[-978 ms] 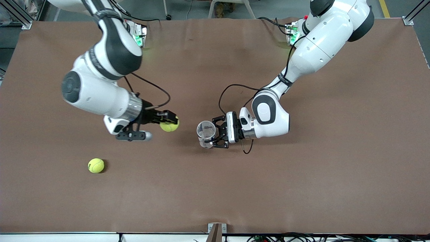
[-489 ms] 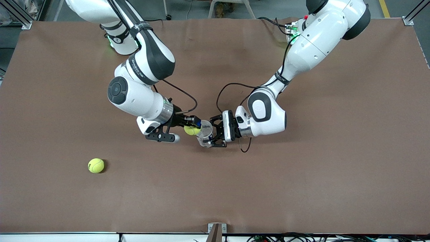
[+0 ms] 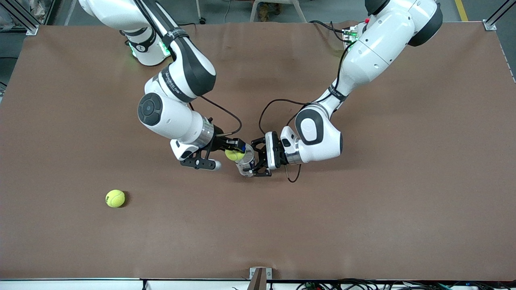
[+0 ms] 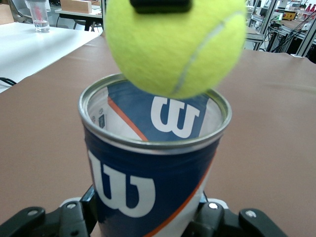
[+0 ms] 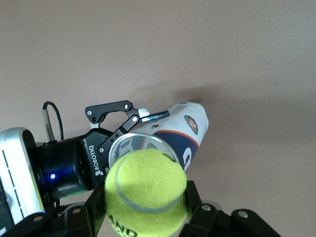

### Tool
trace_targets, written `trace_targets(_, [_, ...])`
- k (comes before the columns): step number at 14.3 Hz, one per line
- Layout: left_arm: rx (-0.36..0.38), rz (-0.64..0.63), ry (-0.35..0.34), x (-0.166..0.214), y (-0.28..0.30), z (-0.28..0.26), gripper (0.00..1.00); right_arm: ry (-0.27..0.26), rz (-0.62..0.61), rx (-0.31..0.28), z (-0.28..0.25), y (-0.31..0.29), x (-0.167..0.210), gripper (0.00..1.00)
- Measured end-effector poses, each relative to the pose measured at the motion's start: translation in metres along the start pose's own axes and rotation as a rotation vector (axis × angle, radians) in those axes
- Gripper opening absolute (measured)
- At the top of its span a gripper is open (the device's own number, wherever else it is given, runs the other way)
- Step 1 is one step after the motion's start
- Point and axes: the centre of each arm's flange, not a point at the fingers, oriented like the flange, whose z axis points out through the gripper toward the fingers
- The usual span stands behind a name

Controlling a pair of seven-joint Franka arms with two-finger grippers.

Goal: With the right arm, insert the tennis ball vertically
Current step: 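Move the held ball with the right gripper above the can's open rim, then open the right gripper to drop the ball into the can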

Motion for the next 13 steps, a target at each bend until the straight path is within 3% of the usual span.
trace_targets(10, [0.001, 0.0, -0.001, -0.0004, -0.0006, -0.0005, 0.74, -0.006, -0.009, -0.003, 0.0094, -0.0079, -0.005, 0.67])
trace_targets(11, [0.001, 0.0, -0.001, -0.0005, -0.0006, -0.0006, 0.74, -0.005, -0.009, -0.002, 0.0096, -0.0084, -0.0043, 0.7])
trace_targets(13, [0.003, 0.0, -0.002, -0.0009, -0.0012, -0.0012, 0.74, 0.007, -0.011, 0.007, 0.0033, -0.0117, -0.0008, 0.89])
